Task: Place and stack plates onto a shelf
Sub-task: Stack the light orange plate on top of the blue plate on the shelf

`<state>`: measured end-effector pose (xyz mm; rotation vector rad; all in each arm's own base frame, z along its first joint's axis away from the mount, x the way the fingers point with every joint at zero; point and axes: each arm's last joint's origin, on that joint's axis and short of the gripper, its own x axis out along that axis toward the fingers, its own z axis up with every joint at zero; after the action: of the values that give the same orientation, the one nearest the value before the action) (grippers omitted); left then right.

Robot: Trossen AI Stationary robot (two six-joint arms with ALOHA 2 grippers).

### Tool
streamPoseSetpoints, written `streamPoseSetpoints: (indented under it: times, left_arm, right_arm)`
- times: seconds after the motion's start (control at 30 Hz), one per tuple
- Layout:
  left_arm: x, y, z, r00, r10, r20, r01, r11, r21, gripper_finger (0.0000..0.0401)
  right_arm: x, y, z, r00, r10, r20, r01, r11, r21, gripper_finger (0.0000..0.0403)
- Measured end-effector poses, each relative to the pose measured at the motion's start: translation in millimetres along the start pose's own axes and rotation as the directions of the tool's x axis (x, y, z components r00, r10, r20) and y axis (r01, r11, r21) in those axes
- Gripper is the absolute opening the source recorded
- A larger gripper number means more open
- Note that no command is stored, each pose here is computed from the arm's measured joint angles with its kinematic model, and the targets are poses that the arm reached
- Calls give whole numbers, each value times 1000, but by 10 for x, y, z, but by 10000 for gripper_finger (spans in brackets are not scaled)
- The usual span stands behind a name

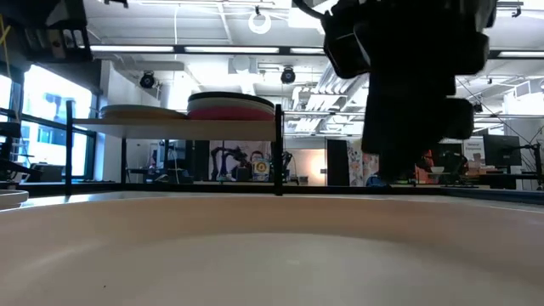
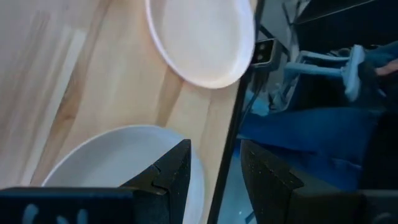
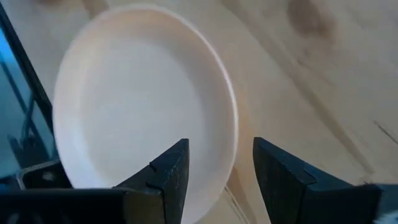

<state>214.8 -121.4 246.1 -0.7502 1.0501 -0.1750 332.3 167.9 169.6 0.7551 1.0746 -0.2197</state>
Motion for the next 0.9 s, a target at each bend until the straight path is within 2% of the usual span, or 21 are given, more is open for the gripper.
streamPoseSetpoints:
  times: [0.2, 0.27, 0.6, 0.73, 0.9]
  left_arm:
    - [145, -26, -64, 999, 34, -13, -34, 999, -15, 129]
    - [192, -56, -57, 1000, 16, -6, -16, 1000, -11, 129]
    - [360, -50, -44, 999, 34, 10, -33, 998, -49, 129]
    - [441, -32, -16, 997, 57, 46, -53, 995, -83, 129]
    - [575, -23, 15, 997, 55, 62, -49, 994, -93, 129]
  right_arm:
    - [135, 30, -127, 1000, -2, -17, 1, 999, -36, 158]
    - [162, 32, -169, 1000, -12, -23, 11, 999, -44, 158]
    - [301, -6, -299, 996, -70, -49, 71, 997, 11, 154]
    - [303, -3, -314, 996, -75, -45, 76, 997, 20, 121]
    - [309, -26, -287, 995, -81, -60, 86, 993, 76, 36]
